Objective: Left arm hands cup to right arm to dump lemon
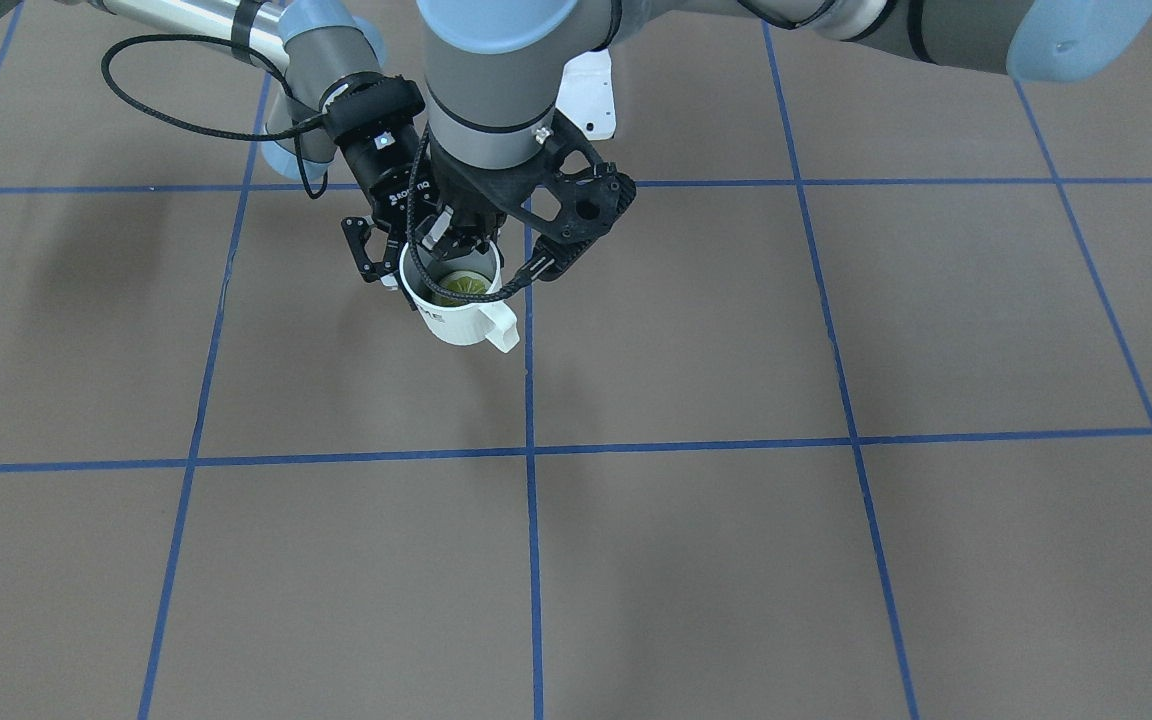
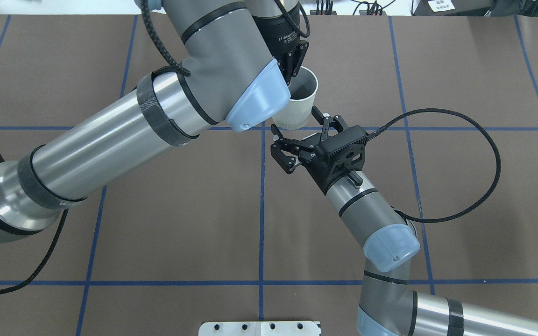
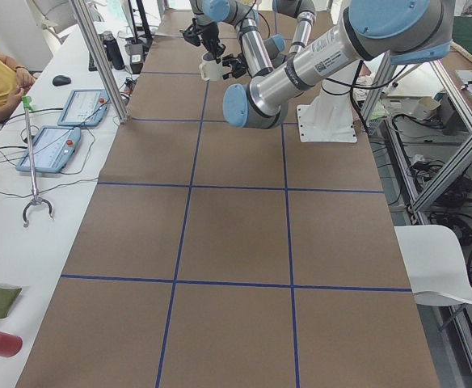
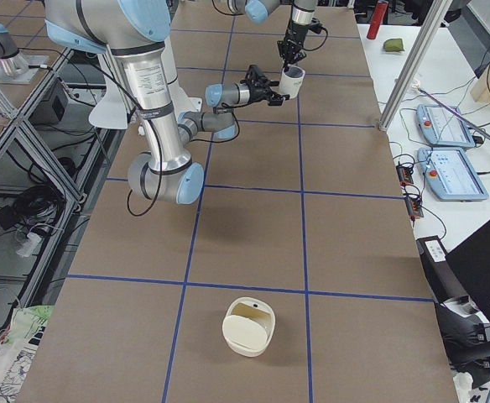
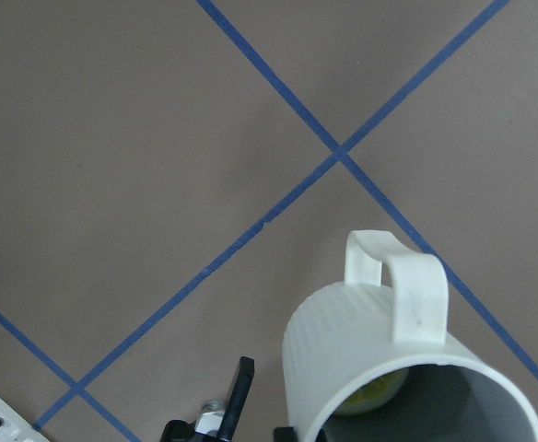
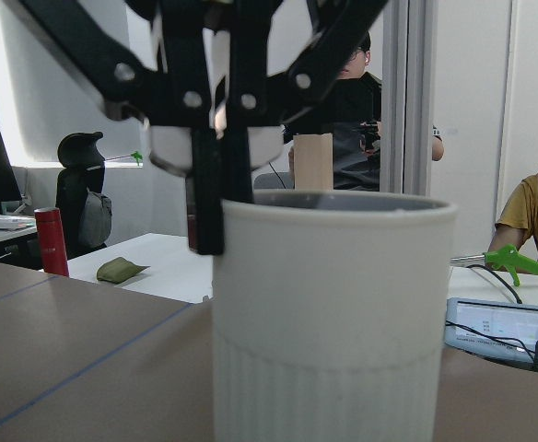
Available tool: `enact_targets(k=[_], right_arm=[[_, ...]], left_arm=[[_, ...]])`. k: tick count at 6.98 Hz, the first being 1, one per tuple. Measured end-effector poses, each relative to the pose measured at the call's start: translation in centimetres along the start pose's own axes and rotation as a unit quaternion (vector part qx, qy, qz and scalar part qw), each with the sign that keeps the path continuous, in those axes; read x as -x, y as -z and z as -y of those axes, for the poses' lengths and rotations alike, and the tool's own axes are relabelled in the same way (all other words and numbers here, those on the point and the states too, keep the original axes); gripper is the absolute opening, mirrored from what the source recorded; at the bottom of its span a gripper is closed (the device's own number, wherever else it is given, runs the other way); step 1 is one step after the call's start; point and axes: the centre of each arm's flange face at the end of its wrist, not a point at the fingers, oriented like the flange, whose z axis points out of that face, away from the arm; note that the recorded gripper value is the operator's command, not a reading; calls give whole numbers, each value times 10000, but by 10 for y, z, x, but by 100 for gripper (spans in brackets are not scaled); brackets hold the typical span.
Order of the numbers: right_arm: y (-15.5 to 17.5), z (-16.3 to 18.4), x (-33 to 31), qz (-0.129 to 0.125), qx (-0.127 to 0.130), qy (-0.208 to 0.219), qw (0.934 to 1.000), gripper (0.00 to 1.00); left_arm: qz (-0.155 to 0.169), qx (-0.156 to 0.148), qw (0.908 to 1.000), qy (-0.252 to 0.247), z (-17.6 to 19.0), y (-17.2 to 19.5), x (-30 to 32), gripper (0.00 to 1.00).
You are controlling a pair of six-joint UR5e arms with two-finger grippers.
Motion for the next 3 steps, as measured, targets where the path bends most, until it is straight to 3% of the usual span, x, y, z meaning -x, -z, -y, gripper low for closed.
enact_targets(k=[3], right_arm=[[0,1,0,-58,-40,-3,10000,98]], left_arm=[[64,28,10000,-10,-5,-7,3,0]])
